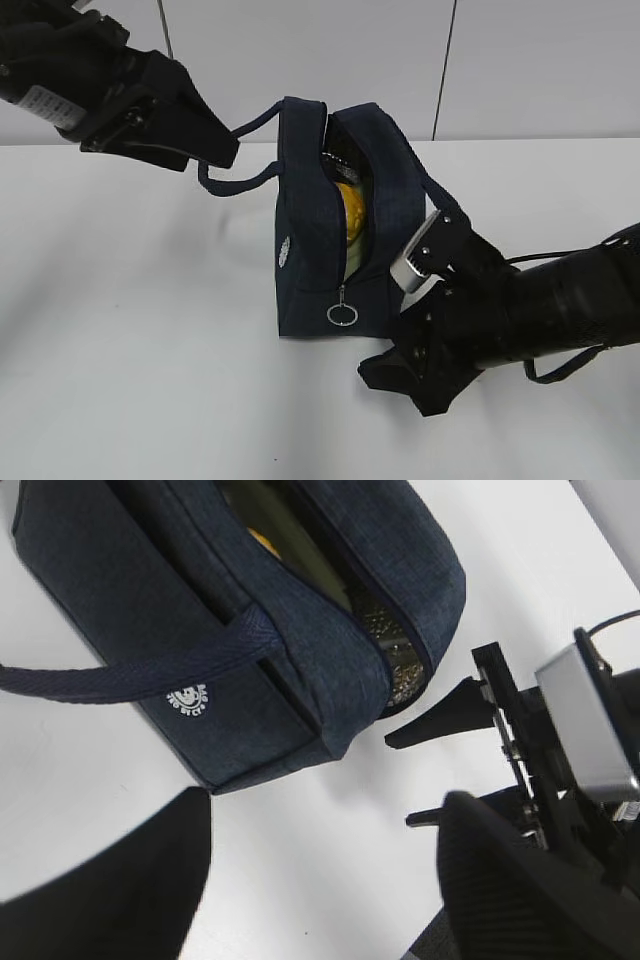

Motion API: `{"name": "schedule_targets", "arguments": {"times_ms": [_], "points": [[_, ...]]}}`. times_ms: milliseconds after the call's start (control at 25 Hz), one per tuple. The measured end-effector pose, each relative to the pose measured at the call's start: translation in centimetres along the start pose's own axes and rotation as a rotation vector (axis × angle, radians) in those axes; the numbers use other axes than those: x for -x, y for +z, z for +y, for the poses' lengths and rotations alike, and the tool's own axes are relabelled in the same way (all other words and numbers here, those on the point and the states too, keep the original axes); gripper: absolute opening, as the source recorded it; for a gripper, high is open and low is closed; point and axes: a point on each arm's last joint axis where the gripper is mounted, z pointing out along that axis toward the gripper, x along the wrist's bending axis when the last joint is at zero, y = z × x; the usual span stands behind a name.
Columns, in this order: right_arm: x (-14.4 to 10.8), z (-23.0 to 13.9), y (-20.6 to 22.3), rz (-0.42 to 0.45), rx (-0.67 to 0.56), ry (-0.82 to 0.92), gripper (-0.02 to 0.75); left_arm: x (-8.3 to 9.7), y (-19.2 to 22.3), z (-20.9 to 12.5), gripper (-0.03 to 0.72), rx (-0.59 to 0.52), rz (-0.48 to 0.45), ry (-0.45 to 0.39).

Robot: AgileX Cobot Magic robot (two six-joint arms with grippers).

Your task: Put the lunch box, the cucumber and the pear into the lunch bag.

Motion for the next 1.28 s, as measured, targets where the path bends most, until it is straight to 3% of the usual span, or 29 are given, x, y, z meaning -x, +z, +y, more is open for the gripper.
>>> {"name": "schedule_targets", "arguments": {"times_ms": [200, 480, 840, 960, 1160, 1280], "points": [[0.9, -0.6, 1.5, -0.035, 0.039, -0.063, 0.463, 0.0, 0.0, -0.1, 0.456, -0.013, 0.004, 0.008], [1.4, -0.4, 2.9, 0.005, 0.074, -0.101, 0.459, -0.2, 0.0, -0.2, 0.452, -0.024, 0.018, 0.02], [2.3, 1.0, 3.2, -0.01, 0.112, -0.126, 0.452, -0.2, 0.0, -0.3, 0.451, -0.027, 0.019, 0.021], [2.4, 1.0, 3.2, -0.01, 0.112, -0.126, 0.387, -0.2, 0.0, -0.3, 0.449, -0.028, 0.018, 0.021], [2.4, 0.6, 3.6, -0.002, 0.103, -0.118, 0.197, -0.2, 0.0, -0.3, 0.449, -0.03, 0.019, 0.022], [2.3, 0.5, 3.8, 0.013, 0.105, -0.11, 0.154, -0.2, 0.0, -0.3, 0.447, -0.031, 0.019, 0.023]]}}
